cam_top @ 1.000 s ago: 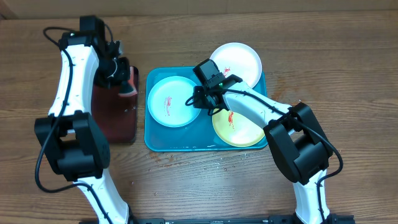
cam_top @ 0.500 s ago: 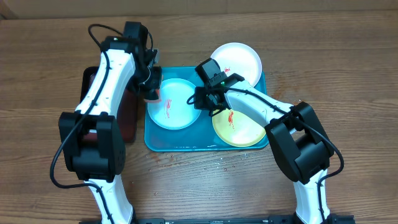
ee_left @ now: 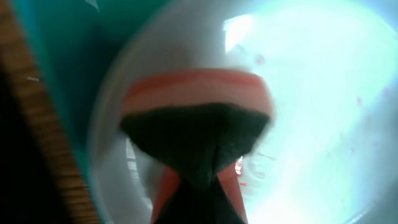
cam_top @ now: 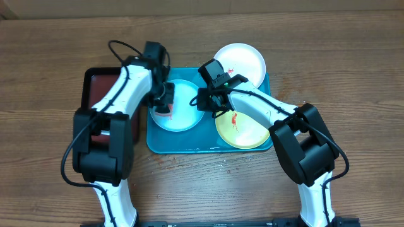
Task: Clean dirty plates on tray and stack at the side
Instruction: 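Carry the sponge with the left gripper onto the light-blue plate, then scrub the light-blue plate with the sponge while the right gripper holds it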
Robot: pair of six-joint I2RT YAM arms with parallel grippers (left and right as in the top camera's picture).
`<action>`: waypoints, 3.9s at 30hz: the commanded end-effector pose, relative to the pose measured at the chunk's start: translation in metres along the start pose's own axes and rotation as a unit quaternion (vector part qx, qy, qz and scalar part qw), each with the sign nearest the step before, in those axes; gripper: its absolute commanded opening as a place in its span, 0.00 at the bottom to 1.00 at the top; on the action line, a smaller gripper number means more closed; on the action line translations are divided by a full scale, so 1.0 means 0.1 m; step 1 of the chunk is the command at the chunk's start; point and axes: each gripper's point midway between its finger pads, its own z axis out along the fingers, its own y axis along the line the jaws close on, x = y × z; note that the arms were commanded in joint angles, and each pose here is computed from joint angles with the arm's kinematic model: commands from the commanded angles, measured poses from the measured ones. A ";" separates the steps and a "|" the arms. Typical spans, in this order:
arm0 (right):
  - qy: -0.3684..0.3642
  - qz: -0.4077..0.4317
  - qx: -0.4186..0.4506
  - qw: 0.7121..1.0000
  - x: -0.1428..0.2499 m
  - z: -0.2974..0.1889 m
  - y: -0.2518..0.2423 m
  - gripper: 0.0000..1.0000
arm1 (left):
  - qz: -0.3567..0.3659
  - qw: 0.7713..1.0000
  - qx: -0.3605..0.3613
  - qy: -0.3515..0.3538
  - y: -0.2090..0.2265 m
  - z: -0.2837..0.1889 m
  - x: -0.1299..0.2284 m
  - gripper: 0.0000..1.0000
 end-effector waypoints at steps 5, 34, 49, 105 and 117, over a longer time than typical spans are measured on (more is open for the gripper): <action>0.004 0.000 0.001 1.000 0.00 0.02 -0.01 0.04 | 0.014 0.999 0.038 0.033 -0.27 0.11 0.25 0.04; 0.003 0.000 0.001 1.000 0.00 0.02 -0.01 0.04 | -0.078 0.996 -0.023 0.039 0.22 0.09 0.26 0.04; 0.045 0.000 -0.042 0.998 0.16 0.01 0.15 0.04 | 0.007 0.989 0.134 0.057 -0.34 0.02 0.33 0.04; 0.082 0.031 -0.023 0.996 0.37 0.02 0.07 0.04 | -0.088 0.967 -0.238 -0.013 0.47 -0.08 0.23 0.04; 0.081 0.030 -0.024 0.996 0.36 0.02 0.07 0.04 | -0.047 0.992 -0.035 -0.114 -0.26 0.05 -0.41 0.04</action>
